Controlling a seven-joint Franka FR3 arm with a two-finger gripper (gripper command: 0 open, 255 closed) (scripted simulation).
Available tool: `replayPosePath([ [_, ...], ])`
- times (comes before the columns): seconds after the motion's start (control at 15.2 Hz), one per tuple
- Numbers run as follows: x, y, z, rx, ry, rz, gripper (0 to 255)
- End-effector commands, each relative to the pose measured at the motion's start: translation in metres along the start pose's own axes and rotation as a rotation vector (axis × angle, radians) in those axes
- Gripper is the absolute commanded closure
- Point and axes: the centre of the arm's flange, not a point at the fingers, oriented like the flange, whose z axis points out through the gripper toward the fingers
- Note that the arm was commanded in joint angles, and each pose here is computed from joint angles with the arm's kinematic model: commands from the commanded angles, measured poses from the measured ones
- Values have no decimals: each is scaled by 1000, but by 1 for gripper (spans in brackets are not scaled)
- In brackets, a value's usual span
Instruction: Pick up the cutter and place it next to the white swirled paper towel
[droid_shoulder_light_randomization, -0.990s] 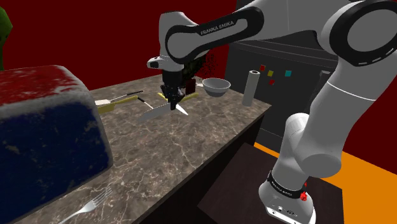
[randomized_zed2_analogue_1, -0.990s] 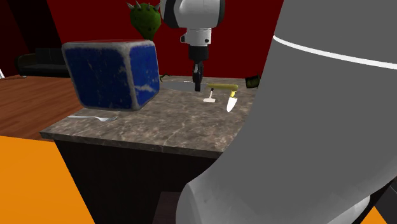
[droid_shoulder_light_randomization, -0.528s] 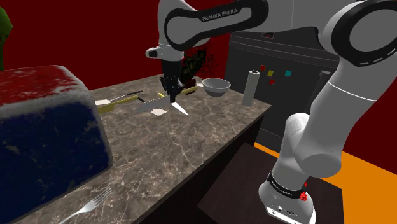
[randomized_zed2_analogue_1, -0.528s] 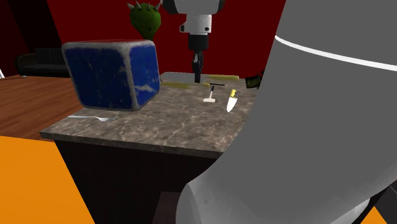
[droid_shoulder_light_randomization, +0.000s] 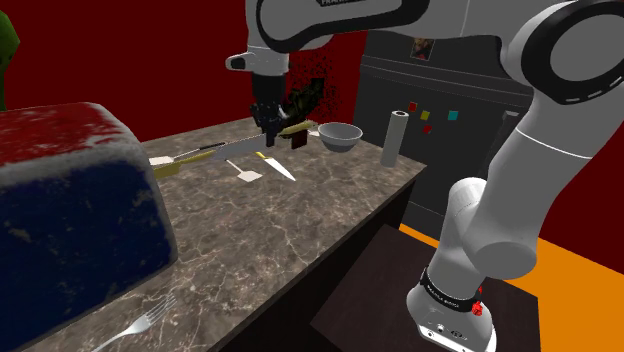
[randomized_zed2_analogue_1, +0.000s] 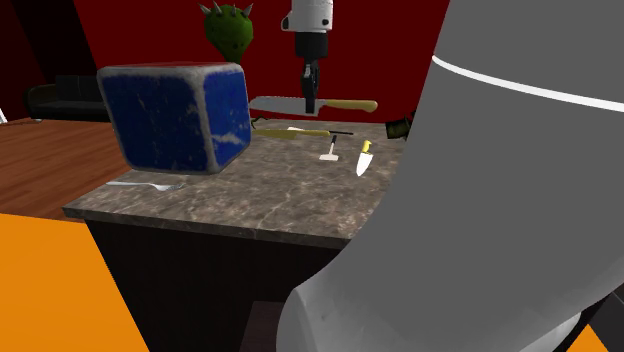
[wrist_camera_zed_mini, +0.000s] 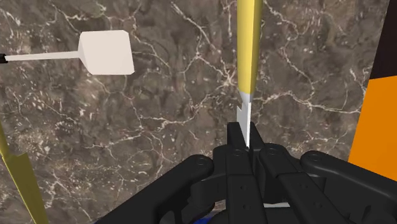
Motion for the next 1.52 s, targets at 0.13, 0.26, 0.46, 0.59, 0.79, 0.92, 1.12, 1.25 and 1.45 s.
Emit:
replayPosePath([
  [0.13, -1, -1, -21, 1, 0, 0, 255],
  [0.26, 0, -1, -32, 1, 0, 0, 255],
  [0.46, 0, -1, -48, 1, 0, 0, 255],
  [0.59, 0, -1, -58, 1, 0, 0, 255],
  [0.79, 1, -1, -74, 1, 0, 0, 255],
  [0.92, 1, -1, -85, 1, 0, 0, 255],
  [1.12, 1, -2, -100, 1, 0, 0, 255],
  [1.25, -22, -14, -101, 1, 0, 0, 255],
  [1.45, -57, -33, -101, 1, 0, 0, 255],
])
